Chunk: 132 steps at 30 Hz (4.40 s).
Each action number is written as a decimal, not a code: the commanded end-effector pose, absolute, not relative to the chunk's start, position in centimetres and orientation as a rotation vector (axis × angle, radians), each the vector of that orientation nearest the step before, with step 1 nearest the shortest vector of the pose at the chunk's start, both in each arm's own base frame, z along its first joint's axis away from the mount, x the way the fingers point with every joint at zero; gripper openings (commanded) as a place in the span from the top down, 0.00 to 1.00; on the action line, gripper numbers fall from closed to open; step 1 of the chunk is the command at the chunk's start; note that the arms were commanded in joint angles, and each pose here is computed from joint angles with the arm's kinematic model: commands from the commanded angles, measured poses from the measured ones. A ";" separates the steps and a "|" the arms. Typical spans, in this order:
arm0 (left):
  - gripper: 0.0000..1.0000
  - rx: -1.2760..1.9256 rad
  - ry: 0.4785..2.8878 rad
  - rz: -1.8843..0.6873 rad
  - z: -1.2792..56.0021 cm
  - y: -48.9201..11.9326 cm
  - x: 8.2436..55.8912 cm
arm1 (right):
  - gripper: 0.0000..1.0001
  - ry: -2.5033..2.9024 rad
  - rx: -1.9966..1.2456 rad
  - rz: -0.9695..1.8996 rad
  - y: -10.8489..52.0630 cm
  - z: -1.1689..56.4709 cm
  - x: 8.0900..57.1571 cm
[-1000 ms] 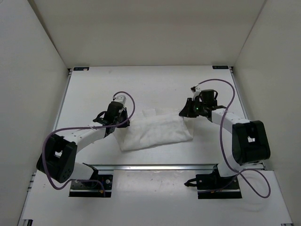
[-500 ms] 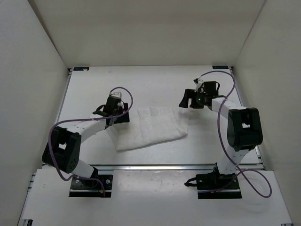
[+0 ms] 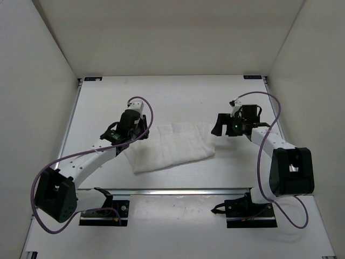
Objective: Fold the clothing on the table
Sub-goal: Fold the skirt
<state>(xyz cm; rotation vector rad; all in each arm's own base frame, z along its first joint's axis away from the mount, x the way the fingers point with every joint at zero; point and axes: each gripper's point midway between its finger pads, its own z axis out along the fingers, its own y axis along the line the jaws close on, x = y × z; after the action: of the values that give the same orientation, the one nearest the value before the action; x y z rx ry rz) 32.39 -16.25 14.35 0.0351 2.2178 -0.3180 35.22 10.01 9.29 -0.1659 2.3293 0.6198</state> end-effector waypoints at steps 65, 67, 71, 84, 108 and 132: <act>1.00 0.147 2.721 -0.331 -0.6 -22.5 30.9 | 1.00 2.257 -0.420 0.598 17.1 16.8 37.8; 1.00 0.147 2.721 -0.361 -0.6 -23.5 31.6 | 1.00 2.248 -0.424 0.616 17.7 17.6 38.0; 1.00 0.157 2.731 -0.441 -0.9 -25.7 32.3 | 1.00 2.216 -0.482 0.640 20.4 19.4 38.5; 1.00 0.064 2.741 -0.709 -1.4 -29.9 33.9 | 1.00 2.211 -0.568 0.779 27.8 20.3 38.2; 1.00 -0.225 2.621 -1.204 -2.1 -32.3 36.0 | 1.00 2.344 -0.609 0.940 31.4 13.1 33.2; 0.01 -0.476 2.164 -0.910 14.2 -16.6 42.6 | 0.32 2.084 -0.405 0.920 25.9 20.1 36.0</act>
<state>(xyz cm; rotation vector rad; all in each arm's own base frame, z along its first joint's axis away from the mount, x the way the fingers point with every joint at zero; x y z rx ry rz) 42.34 -20.07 12.27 -0.4606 2.1994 -1.1310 34.94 25.89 20.19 -0.4345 2.1028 0.9642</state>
